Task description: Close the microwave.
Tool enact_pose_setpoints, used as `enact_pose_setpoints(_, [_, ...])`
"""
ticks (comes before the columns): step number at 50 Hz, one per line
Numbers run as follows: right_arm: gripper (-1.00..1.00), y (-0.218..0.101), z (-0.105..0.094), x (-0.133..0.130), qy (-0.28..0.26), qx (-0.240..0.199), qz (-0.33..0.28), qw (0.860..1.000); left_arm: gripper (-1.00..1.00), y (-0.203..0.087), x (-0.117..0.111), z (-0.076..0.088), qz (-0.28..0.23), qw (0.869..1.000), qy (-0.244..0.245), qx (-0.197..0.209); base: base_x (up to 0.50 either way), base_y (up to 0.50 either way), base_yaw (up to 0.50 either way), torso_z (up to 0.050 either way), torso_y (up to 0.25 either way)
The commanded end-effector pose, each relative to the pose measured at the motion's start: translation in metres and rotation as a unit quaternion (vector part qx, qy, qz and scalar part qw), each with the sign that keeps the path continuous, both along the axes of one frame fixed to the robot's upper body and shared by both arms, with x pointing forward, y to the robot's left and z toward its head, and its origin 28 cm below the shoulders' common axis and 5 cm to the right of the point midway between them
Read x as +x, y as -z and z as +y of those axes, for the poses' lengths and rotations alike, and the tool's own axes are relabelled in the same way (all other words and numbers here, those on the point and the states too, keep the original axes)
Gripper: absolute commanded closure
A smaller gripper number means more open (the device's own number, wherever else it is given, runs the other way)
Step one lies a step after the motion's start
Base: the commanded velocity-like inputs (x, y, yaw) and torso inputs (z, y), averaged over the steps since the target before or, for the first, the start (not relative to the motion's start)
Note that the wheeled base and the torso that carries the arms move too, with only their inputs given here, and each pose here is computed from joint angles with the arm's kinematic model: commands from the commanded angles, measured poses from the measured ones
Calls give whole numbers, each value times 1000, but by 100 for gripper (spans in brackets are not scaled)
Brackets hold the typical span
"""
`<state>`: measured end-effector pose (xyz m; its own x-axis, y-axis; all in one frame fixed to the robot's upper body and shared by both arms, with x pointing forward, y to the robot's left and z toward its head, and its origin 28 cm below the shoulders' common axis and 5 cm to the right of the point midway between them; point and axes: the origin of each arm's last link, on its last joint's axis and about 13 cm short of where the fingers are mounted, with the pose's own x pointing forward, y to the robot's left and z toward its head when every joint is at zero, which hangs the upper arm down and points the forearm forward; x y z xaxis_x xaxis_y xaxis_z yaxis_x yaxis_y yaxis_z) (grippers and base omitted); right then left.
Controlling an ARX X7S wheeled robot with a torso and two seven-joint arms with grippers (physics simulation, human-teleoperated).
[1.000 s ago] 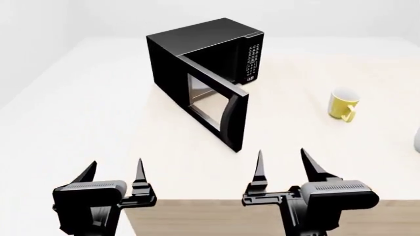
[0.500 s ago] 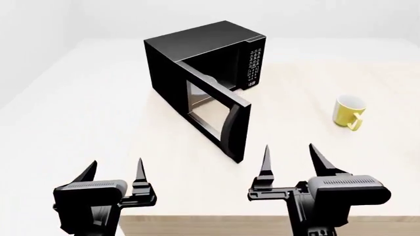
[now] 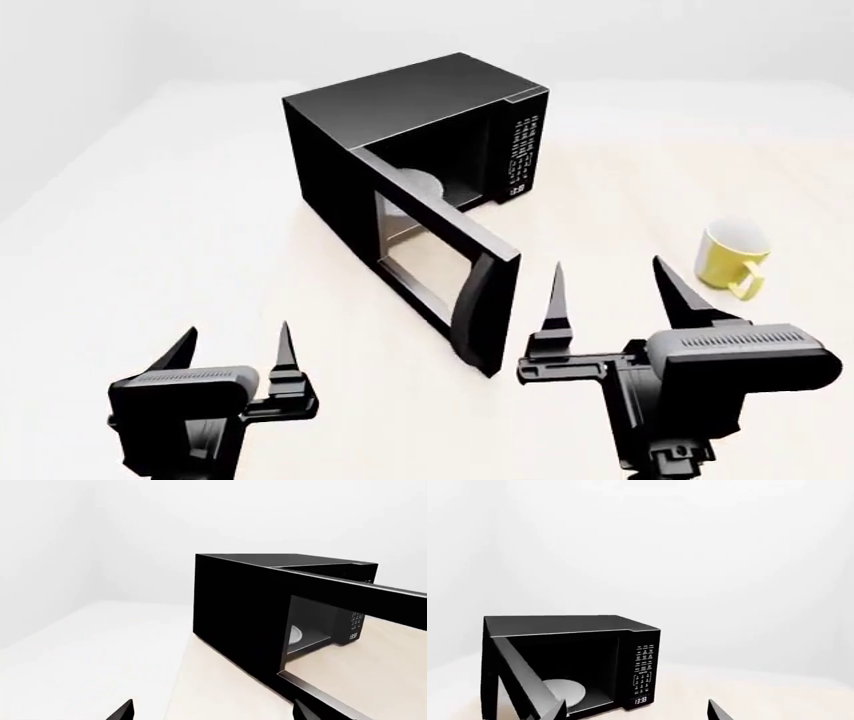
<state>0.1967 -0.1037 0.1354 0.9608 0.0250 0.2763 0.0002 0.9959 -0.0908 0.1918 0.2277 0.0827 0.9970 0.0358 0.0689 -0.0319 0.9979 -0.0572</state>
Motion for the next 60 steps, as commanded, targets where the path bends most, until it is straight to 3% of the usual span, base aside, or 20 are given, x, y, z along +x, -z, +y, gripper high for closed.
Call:
enact_pose_setpoints(1, [-100,-10,-2,0,4,-7,-14,1000,-100,0,0,0,0,1000,1,0,500,0,0,0,0])
enact_pose_setpoints(11, [-100,-17,-3,-1,7,-9,-23,1000,-100,1,0,0,0,1000,0,0,111,0,0,0,0])
enact_pose_setpoints(26, [-100,-20,0,1,3,-13,-29,999,-100,0,0,0,1,1000,0,0,0,473,0,0,0])
enact_pose_setpoints(60, [-100,-28,1,2,3,-13,-37,999,-100,1,0,0,1,1000,-1,-1,165,0,0,0,0])
